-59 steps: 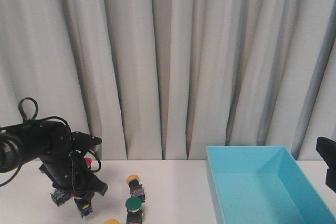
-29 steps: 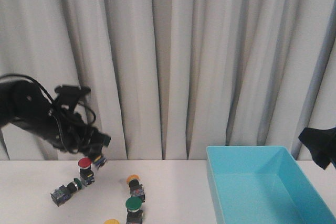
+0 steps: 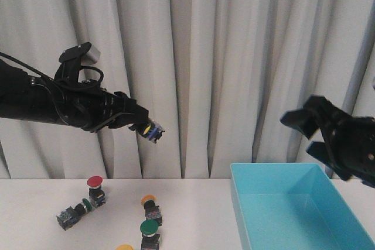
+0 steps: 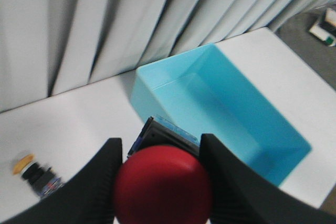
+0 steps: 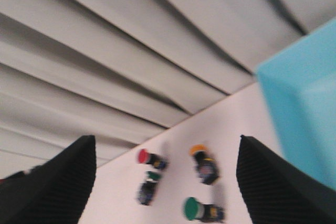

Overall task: Pick red and yellow buttons and place in box
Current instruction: 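Lift the red button and raise the right gripper toward it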

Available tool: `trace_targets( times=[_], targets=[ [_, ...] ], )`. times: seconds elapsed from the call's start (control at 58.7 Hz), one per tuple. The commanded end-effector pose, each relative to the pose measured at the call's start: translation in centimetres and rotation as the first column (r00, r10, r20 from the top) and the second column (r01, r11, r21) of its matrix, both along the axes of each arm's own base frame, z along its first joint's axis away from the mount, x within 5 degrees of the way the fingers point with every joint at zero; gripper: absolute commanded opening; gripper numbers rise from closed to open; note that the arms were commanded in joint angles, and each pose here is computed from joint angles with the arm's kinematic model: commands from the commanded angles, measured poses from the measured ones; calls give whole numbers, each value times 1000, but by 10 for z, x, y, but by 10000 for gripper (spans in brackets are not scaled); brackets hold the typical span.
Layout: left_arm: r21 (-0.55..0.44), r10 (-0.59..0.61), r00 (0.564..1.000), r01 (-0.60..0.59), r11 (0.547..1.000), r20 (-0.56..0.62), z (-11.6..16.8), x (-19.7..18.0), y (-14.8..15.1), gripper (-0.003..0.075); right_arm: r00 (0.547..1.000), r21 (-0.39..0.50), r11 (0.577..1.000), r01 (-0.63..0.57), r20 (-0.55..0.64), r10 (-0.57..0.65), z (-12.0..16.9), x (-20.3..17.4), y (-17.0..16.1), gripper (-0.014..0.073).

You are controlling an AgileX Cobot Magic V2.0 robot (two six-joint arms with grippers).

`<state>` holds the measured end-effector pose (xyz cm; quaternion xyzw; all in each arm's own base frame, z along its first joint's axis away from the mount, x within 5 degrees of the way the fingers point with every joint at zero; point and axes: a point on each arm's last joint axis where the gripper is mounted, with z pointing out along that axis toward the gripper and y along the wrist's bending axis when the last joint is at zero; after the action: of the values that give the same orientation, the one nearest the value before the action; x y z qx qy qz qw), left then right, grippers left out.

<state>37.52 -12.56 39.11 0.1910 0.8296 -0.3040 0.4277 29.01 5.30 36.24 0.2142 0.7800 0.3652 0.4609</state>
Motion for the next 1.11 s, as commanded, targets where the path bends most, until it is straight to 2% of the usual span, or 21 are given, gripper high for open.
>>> trace_targets(
  times=[0.0, 0.102, 0.153, 0.341, 0.443, 0.613, 0.885, 1.09],
  targets=[
    [-119, -2, 994, 15, 993, 109, 37, -14, -2, 94, 994, 89, 995, -50, 101, 41, 24, 5, 6, 543],
    [-158, -23, 989, 47, 986, 145, 42, -15, -5, 94, 978, 158, 974, -165, 157, 140, 19, 15, 17, 543],
    [-174, -34, 985, 64, 983, 170, 44, -16, -6, 94, 963, 215, 949, -230, 192, 190, 16, 21, 23, 543],
    [-247, -33, 978, 85, 965, 207, 46, -11, -9, 94, 961, 255, 929, -270, 128, 244, -6, 41, 29, 543],
    [-289, -37, 984, 86, 954, 172, 36, -1, -13, 94, 952, 253, 919, -302, 126, 278, -11, 47, 32, 543],
    [-349, -62, 994, 89, 933, 86, 9, 18, -22, 94, 935, 231, 911, -341, 183, 304, 3, 53, 35, 543],
    [-504, -97, 986, 152, 850, 133, 0, 28, -47, 94, 903, 208, 892, -402, 247, 350, 19, 54, 38, 543],
    [-571, -121, 989, 149, 807, 87, -12, 34, -56, 94, 904, 211, 891, -402, 246, 349, 19, 54, 38, 543]
  ],
)
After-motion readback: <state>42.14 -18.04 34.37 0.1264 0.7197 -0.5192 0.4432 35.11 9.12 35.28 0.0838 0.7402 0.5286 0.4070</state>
